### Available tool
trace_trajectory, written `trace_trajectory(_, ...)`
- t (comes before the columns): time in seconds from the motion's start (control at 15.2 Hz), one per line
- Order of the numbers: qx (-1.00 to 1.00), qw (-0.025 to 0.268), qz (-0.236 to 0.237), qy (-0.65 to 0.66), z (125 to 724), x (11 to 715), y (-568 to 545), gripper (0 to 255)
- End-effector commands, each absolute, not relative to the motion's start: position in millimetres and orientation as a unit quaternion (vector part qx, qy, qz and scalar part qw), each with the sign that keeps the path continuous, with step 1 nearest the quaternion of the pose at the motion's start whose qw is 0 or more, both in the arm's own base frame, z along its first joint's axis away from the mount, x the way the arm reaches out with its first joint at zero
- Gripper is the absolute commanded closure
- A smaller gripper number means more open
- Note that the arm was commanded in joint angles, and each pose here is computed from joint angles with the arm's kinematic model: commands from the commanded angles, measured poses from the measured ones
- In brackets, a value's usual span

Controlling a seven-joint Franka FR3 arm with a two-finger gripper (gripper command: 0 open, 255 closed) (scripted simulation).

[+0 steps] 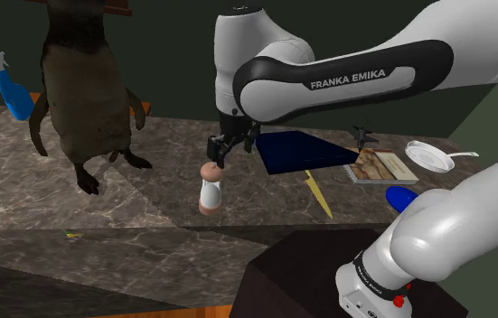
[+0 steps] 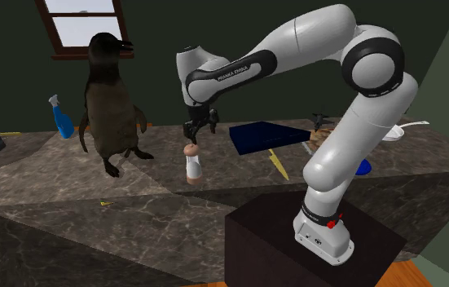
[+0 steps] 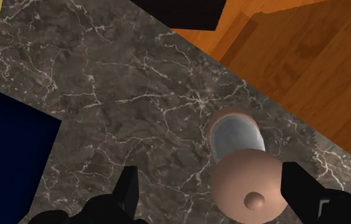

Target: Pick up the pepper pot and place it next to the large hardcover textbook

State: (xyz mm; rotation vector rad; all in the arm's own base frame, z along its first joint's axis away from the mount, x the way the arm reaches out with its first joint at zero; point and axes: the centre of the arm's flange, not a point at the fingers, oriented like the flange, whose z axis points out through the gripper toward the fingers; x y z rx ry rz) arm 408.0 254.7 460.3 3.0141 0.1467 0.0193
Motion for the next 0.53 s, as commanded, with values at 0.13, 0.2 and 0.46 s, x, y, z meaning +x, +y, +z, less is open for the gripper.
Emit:
trace_trajectory(0.13, 0.996, 0.074, 0.000, 0.046, 434.0, 429.7, 302.7, 0)
trace_trajectory(0.2, 0.996, 0.074, 0.000, 0.046, 428.7, 429.7, 301.9, 0)
trace_trajectory(0.46, 0.996, 0.074, 0.000, 0.046, 407.9, 429.8, 298.8, 0)
